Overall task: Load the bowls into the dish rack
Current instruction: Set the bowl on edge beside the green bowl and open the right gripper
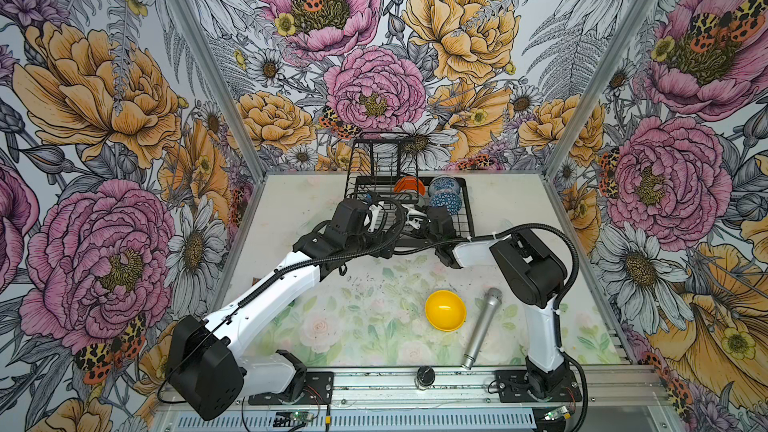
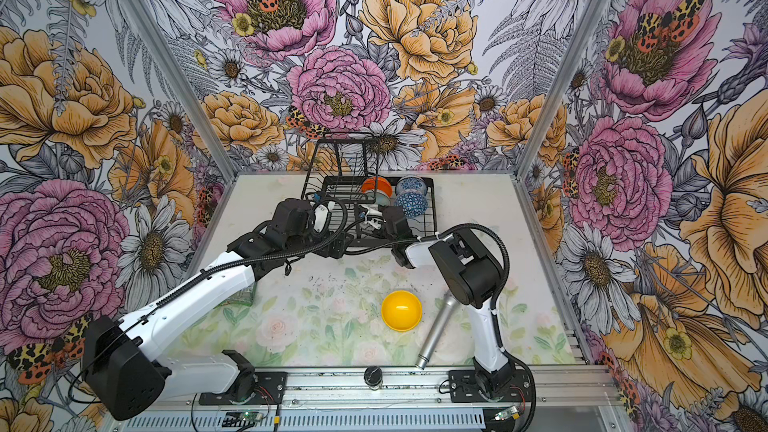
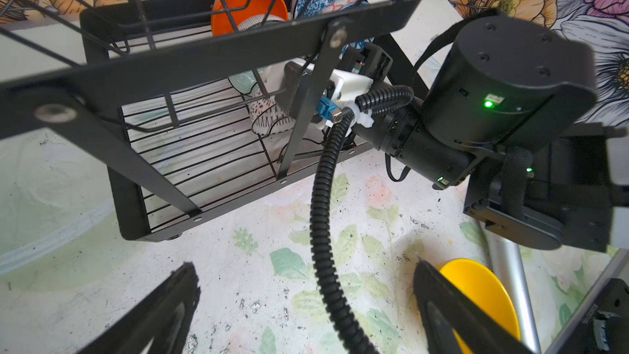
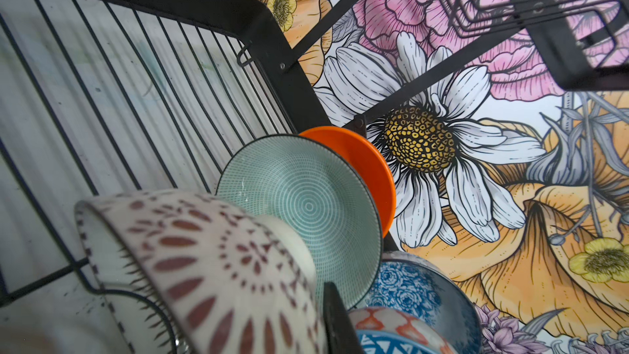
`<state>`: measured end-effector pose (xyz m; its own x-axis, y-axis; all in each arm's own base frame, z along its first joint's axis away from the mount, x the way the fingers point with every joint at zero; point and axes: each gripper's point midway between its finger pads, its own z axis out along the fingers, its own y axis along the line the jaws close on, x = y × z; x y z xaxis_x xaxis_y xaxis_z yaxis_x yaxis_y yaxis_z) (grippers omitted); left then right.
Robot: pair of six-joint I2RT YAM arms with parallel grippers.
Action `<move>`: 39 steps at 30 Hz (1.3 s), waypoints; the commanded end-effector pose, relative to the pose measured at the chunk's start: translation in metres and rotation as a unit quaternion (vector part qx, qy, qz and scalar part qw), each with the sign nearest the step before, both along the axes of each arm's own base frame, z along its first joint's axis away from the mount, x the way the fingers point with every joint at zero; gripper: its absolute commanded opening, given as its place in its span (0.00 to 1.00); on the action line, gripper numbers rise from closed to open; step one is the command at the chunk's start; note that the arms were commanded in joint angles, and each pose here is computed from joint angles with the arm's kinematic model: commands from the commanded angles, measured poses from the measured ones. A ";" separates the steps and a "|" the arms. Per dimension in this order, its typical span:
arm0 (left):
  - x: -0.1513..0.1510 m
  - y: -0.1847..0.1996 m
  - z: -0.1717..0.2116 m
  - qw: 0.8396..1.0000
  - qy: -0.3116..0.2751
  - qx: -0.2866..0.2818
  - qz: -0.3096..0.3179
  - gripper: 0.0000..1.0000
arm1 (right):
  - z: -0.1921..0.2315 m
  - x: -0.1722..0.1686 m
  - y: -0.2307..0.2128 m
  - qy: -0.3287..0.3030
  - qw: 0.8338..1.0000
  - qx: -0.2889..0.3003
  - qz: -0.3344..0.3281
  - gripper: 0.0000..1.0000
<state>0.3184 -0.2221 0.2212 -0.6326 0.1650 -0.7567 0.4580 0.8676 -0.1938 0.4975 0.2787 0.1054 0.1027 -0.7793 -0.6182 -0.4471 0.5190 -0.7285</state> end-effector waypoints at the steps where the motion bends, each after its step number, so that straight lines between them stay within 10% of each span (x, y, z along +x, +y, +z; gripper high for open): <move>1: -0.001 0.003 0.010 1.000 -0.016 -0.016 0.006 0.99 | 0.025 -0.005 0.005 -0.011 0.999 0.029 -0.003 0.03; 29: -0.004 0.000 0.007 0.999 -0.017 -0.032 -0.004 0.99 | 0.048 -0.004 0.005 -0.032 0.999 0.005 -0.010 0.36; 36: -0.002 0.000 0.006 0.999 -0.018 -0.029 -0.005 0.99 | 0.060 -0.009 -0.001 -0.046 0.999 -0.010 -0.011 0.88; 39: -0.001 -0.001 0.004 1.000 -0.014 -0.027 -0.005 0.99 | 0.064 -0.013 -0.005 -0.049 0.999 -0.018 -0.011 0.94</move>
